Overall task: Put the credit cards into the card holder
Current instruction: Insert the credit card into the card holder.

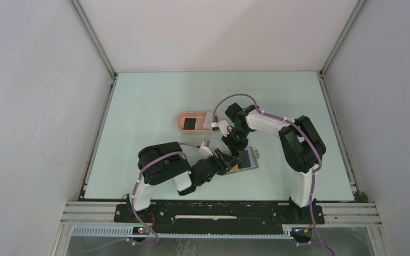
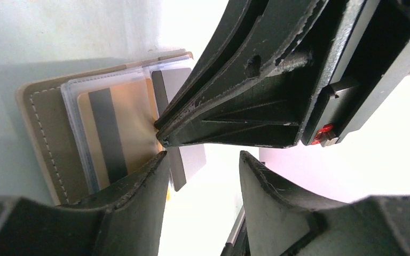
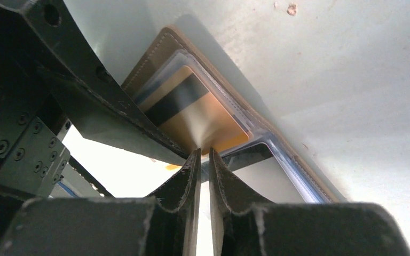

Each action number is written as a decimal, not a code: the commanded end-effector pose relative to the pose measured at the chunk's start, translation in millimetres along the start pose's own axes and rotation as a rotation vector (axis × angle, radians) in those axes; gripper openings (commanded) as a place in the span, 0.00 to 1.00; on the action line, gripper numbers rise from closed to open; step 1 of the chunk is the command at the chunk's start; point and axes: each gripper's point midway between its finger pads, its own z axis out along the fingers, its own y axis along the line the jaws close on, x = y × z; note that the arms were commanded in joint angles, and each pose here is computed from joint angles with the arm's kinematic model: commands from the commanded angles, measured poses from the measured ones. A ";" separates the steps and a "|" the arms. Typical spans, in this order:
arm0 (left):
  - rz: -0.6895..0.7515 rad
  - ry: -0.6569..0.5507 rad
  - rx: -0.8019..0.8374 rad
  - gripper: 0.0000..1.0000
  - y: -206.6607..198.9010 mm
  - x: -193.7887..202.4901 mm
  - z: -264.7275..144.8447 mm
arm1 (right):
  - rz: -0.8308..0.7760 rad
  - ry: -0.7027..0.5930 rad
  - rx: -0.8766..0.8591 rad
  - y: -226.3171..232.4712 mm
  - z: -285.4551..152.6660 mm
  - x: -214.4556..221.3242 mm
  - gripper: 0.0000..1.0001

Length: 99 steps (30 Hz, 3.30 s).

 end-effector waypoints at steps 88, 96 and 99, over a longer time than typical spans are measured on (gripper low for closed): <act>0.361 -0.013 -0.021 0.21 -12.5 -46.1 -46.1 | -0.156 -0.222 0.061 14.0 -88.9 -9.4 0.18; 0.703 -0.037 0.025 0.27 -60.0 -69.9 -62.8 | -0.250 -0.601 0.302 19.2 -189.6 -14.0 0.22; 0.822 -0.084 0.018 0.34 -81.6 -88.5 -72.5 | -0.204 -0.727 0.328 18.7 -219.0 -6.5 0.50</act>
